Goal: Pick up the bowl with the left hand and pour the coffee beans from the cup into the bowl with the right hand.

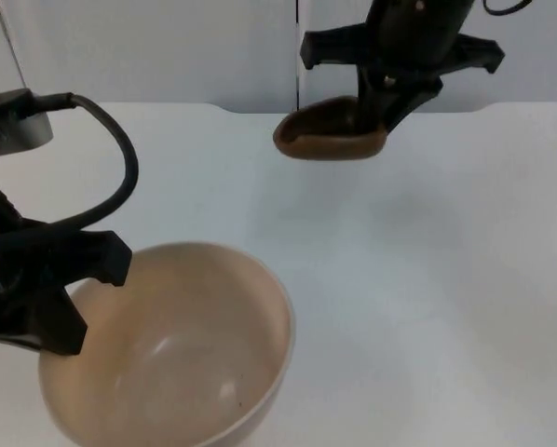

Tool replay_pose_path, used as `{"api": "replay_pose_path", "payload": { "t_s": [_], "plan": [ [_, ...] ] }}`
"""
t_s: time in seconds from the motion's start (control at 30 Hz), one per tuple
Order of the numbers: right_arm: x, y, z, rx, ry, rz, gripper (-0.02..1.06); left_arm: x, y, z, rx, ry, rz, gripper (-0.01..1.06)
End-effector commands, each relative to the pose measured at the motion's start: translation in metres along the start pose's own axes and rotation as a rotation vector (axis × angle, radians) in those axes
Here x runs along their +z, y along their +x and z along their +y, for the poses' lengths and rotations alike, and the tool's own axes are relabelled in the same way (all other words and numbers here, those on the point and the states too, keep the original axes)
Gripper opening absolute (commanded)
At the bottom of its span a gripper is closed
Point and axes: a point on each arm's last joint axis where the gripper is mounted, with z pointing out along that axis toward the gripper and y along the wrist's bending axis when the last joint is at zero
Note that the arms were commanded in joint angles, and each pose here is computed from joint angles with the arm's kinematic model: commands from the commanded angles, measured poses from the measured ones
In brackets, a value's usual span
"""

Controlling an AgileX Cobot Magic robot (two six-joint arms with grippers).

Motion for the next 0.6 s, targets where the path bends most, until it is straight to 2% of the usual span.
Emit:
{"api": "replay_pose_path", "payload": {
  "t_s": [0.0, 0.3, 0.57],
  "plan": [
    [-0.022, 0.001, -0.001, -0.048, -0.001, -0.019, 0.00, -0.002, -0.002, -0.001, -0.004, 0.008, -0.029, 0.00],
    [-0.060, 0.009, 0.000, -0.151, -0.001, -0.020, 0.00, -0.002, -0.002, -0.001, -0.022, 0.015, -0.032, 0.00],
    [-0.097, 0.012, 0.000, -0.205, 0.006, -0.095, 0.00, 0.004, -0.014, -0.006, -0.070, 0.022, -0.007, 0.00]
  ]
}}
